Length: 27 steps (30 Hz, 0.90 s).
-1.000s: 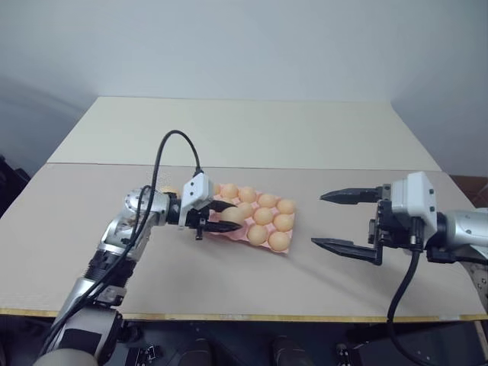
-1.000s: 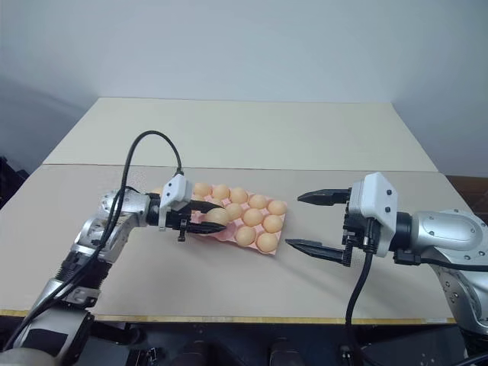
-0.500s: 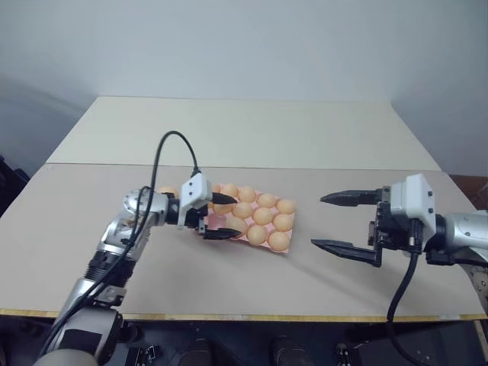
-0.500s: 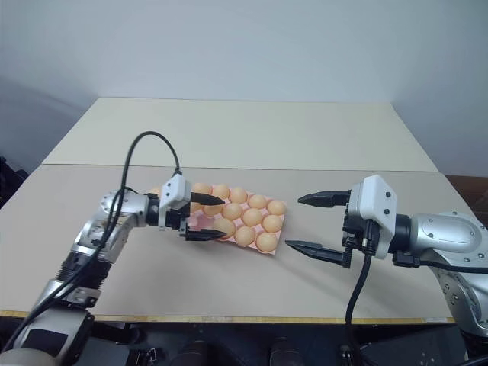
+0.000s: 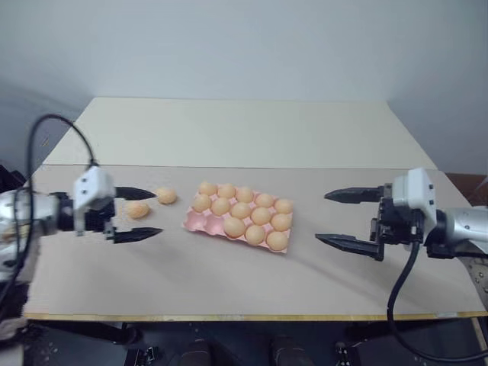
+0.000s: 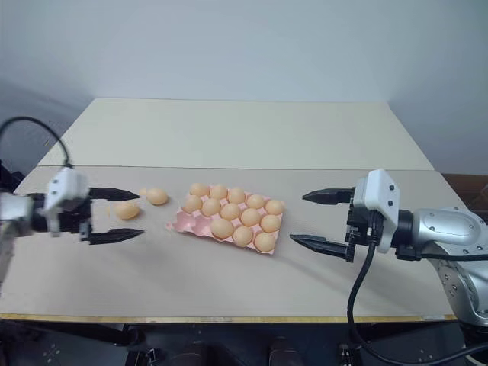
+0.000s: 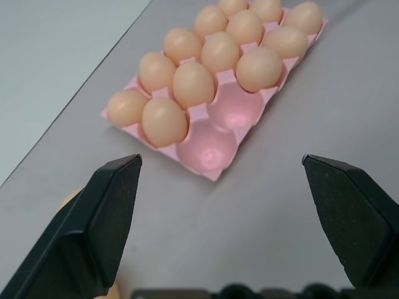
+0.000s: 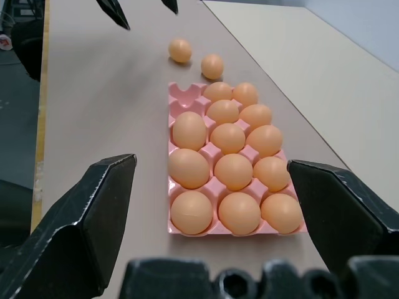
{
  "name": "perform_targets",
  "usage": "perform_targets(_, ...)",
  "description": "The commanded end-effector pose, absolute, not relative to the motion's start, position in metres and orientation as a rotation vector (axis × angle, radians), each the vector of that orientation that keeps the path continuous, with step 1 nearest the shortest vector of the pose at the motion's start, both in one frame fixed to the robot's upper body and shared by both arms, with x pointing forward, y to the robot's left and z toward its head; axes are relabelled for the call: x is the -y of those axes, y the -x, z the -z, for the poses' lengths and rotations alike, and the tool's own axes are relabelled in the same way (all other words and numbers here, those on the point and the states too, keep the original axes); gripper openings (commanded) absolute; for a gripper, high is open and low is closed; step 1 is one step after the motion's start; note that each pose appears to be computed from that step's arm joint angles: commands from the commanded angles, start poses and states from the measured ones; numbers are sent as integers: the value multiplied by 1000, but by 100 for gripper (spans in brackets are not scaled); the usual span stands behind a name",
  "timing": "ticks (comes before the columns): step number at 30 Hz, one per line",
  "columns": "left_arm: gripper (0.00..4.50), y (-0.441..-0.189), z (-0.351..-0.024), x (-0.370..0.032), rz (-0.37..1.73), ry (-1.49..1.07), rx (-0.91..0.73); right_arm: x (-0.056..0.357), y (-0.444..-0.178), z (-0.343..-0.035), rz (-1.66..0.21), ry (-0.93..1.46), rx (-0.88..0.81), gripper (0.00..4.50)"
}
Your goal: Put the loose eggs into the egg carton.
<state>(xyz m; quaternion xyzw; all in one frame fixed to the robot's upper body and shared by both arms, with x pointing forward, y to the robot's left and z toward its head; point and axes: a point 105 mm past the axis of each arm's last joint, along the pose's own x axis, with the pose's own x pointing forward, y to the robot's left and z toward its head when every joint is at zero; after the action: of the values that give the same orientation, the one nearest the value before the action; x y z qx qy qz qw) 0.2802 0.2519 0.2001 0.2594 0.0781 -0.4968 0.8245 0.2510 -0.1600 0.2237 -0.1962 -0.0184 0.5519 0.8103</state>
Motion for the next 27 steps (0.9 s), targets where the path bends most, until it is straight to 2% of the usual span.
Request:
perform_targets(1,448,-263,-213,-267,1001,-544,-155,163,-251,-230,-1183,443,71,450)
perform_targets(7,448,-243,-204,-268,946,-479,-172,165,-255,-229,-1189,427,65,450)
perform_targets(12,448,-239,-201,-266,899,-454,-170,163,-257,-232,-1206,431,75,450)
perform_targets(15,448,-254,-198,-275,778,-443,-168,162,-258,-234,-1212,436,80,450)
perform_targets(19,448,-287,-191,-291,612,-408,-164,160,-259,-236,-1218,442,85,450)
perform_targets(27,448,-350,-167,-300,470,-365,-154,157,-254,-239,-1211,462,100,450)
